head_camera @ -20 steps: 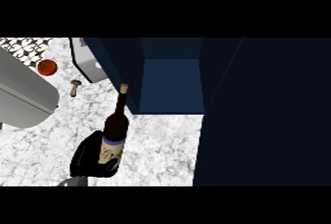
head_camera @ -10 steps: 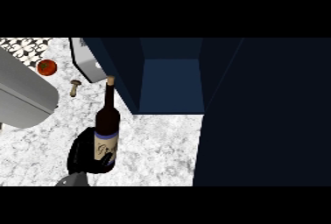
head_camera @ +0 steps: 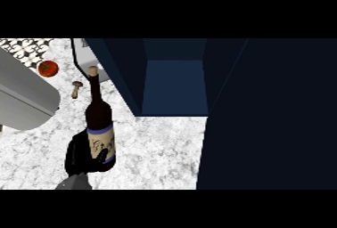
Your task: Pick up the wine, place it into the cabinet and close the cabinet
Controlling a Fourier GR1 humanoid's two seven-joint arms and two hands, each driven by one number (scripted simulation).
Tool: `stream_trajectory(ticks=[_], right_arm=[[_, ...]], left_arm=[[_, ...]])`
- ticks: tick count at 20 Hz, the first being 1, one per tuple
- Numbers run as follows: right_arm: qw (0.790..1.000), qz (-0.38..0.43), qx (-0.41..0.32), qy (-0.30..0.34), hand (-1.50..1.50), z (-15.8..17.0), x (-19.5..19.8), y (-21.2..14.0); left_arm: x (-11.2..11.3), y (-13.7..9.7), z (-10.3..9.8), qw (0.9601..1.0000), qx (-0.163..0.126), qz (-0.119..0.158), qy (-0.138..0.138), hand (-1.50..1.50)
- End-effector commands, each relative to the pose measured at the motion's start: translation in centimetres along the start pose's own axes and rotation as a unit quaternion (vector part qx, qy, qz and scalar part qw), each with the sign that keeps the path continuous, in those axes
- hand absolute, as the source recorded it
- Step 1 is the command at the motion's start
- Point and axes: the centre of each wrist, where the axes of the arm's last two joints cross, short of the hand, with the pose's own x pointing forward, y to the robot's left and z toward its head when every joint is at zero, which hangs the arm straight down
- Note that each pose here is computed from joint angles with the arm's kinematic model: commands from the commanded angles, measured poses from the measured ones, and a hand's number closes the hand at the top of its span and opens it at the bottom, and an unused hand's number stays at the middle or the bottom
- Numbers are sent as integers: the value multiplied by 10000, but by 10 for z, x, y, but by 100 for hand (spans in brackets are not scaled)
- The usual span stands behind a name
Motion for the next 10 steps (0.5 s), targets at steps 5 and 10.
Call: stream_trajectory(ticks=[5, 10], right_arm=[[9998, -151, 56, -140, -150, 21, 12, -5], [9996, -199, 105, -169, -150, -5, 12, -4]], left_arm=[[16, -34, -8, 9977, -641, -225, 5, 150], [-7, -81, 9, 9969, -752, -160, 153, 150]])
